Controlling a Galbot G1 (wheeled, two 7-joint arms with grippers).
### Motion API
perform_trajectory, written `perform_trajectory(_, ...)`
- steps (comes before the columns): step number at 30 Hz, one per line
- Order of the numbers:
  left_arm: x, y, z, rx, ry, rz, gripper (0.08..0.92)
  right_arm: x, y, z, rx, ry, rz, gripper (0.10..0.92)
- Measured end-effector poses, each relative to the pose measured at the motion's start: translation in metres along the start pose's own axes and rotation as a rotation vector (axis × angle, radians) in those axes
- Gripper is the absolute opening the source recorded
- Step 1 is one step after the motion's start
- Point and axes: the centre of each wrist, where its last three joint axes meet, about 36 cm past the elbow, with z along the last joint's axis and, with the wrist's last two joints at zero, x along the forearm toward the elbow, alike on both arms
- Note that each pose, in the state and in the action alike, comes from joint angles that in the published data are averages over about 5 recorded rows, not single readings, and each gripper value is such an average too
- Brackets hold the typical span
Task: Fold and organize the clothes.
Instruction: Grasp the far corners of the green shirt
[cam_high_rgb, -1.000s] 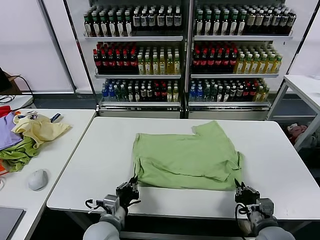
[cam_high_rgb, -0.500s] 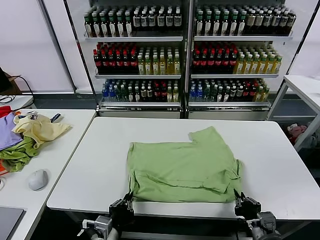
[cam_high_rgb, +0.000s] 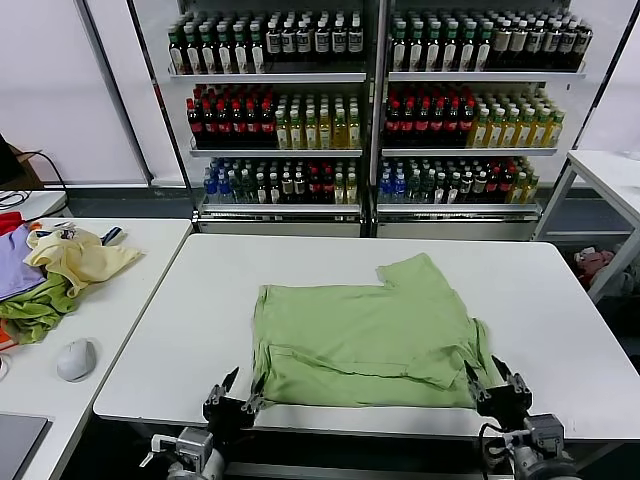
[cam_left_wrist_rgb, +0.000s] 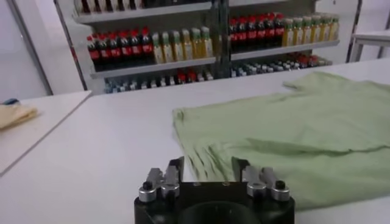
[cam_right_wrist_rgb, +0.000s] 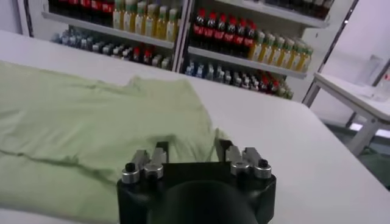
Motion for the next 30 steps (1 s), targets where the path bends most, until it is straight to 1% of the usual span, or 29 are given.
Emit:
perform_trajectory(3, -0.012, 0.002, -0.005, 0.016, -0.027, -0.010, 0.710, -0.023, -0.002, -0.006, -0.015, -0.019, 0.008, 0.782)
perform_trajectory(5, -0.023, 0.003, -0.009, 0.027, -0.042, -0.016, 0.759, -0.042, -0.002, -0.010, -0.028, -0.027, 0.010, 0.810)
perform_trajectory(7, -0.035, 0.004, -0.013, 0.039, -0.054, -0.020, 0.800, -0.062, -0.001, -0.015, -0.039, -0.034, 0.009, 0.819)
perform_trajectory(11, -0.062, 0.007, -0.023, 0.062, -0.071, -0.028, 0.821, -0.105, 0.003, -0.027, -0.055, -0.038, 0.006, 0.822)
perform_trajectory(15, -0.094, 0.010, -0.034, 0.081, -0.075, -0.032, 0.823, -0.147, 0.008, -0.039, -0.063, -0.029, 0.000, 0.823)
perform_trajectory(21, -0.144, 0.013, -0.051, 0.087, -0.060, -0.046, 0.823, -0.201, 0.016, -0.057, -0.064, -0.004, -0.008, 0.823)
perform_trajectory(26, -0.183, 0.013, -0.060, 0.073, -0.031, -0.068, 0.823, -0.239, 0.020, -0.072, -0.064, 0.020, -0.005, 0.823)
perform_trajectory(30, -0.209, 0.013, -0.066, 0.063, -0.005, -0.087, 0.823, -0.264, 0.023, -0.081, -0.065, 0.041, 0.003, 0.823)
